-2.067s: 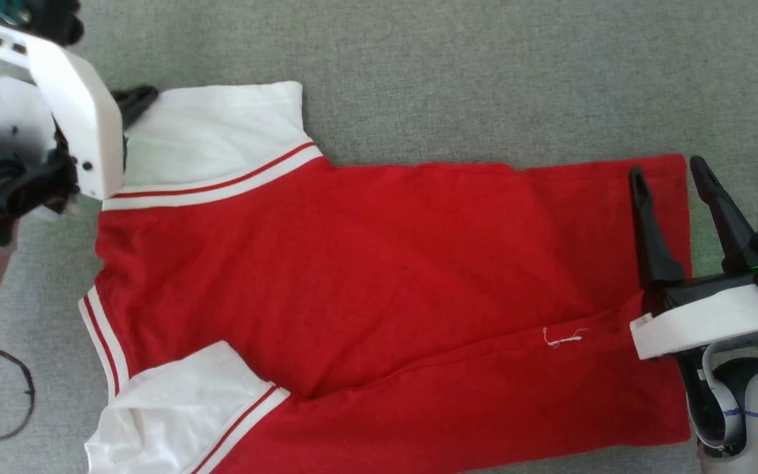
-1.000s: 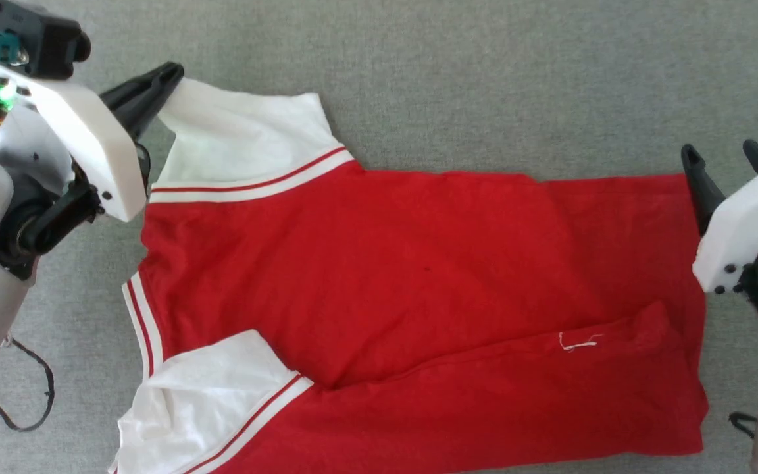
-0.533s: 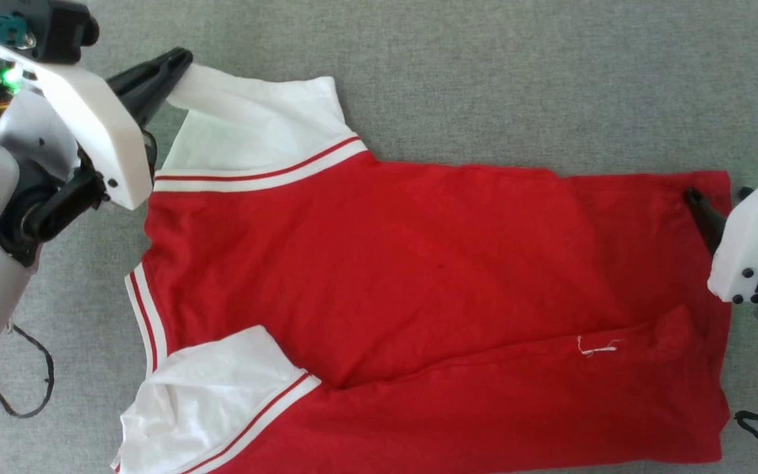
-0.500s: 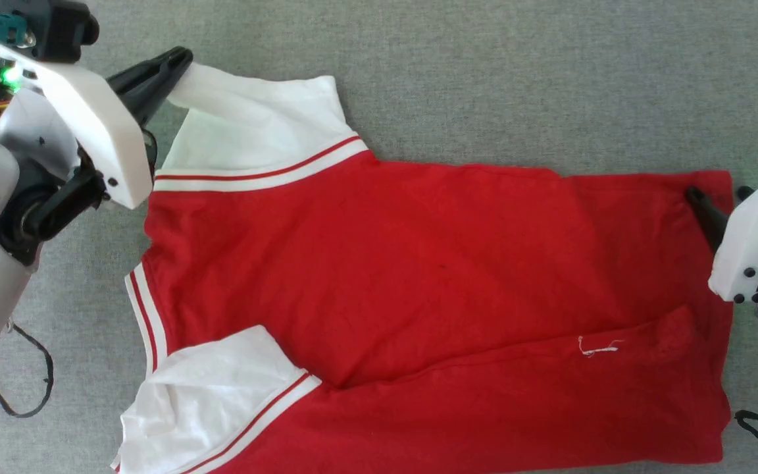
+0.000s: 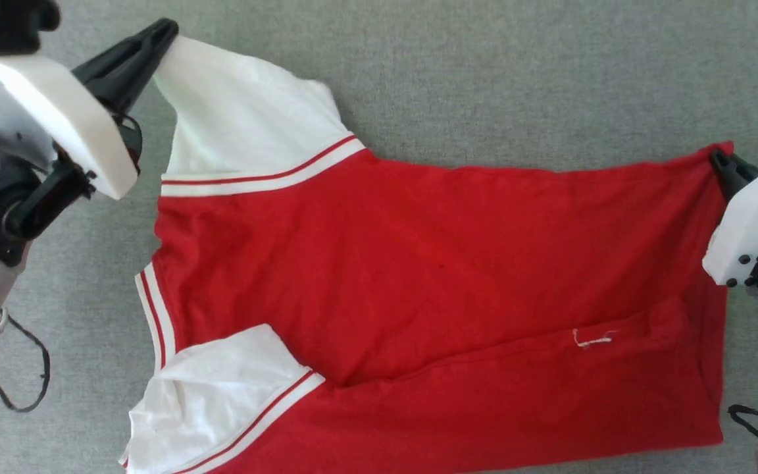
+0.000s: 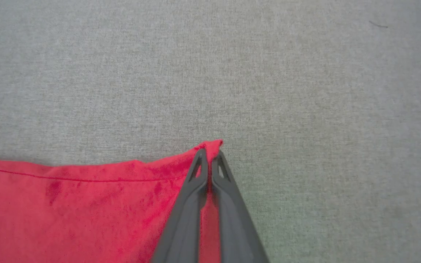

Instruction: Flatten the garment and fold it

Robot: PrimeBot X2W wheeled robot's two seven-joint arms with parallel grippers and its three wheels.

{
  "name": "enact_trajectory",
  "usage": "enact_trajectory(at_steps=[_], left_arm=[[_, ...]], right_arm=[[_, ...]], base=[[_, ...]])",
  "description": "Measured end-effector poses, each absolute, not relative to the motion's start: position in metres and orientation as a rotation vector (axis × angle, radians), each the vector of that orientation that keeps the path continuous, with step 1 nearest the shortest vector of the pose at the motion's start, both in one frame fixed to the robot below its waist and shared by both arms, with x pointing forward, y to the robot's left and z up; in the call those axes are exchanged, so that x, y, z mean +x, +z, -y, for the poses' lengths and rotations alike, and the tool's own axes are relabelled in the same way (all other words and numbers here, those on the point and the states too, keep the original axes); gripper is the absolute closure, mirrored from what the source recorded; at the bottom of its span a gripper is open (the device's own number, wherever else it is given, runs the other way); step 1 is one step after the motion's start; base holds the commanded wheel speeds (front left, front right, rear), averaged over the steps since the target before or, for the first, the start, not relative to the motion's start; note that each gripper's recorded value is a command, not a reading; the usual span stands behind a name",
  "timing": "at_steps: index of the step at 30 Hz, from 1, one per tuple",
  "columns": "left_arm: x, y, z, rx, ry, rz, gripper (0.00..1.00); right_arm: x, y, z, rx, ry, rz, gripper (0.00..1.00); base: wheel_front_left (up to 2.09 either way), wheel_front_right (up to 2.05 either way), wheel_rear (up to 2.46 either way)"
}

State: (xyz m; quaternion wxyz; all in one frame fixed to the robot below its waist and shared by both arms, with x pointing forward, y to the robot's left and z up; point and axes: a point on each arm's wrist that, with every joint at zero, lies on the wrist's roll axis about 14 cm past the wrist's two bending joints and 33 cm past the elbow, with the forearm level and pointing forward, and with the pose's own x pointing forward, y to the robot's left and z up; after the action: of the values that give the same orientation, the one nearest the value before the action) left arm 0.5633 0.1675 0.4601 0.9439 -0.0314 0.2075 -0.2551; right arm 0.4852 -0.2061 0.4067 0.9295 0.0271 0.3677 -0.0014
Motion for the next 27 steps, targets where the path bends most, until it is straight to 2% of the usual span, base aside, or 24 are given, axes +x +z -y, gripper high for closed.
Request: enact_trajectory(at_steps=[9, 17, 27], left_arm=[[0.527, 0.501, -0.177, -0.148, -0.514, -0.303, 1.00], [0.477, 0.534, -0.178, -0.219, -0.507, -0.217, 1.00], [0.404, 0.534, -0.178, -0.316, -0.464, -0.247, 1.00]], right_arm=[[0.468, 0.435, 0.206, 0.095, 0.006, -0.645, 1.00], [0.437, 0.457, 0.208, 0.152, 0.011, -0.577, 1.00], [0.391, 0.455, 0.213, 0.243, 0.005, -0.582, 1.00]], base=[[0.00, 0.00, 0.00], [0.00, 0.00, 0.00], [0.00, 0.00, 0.00]])
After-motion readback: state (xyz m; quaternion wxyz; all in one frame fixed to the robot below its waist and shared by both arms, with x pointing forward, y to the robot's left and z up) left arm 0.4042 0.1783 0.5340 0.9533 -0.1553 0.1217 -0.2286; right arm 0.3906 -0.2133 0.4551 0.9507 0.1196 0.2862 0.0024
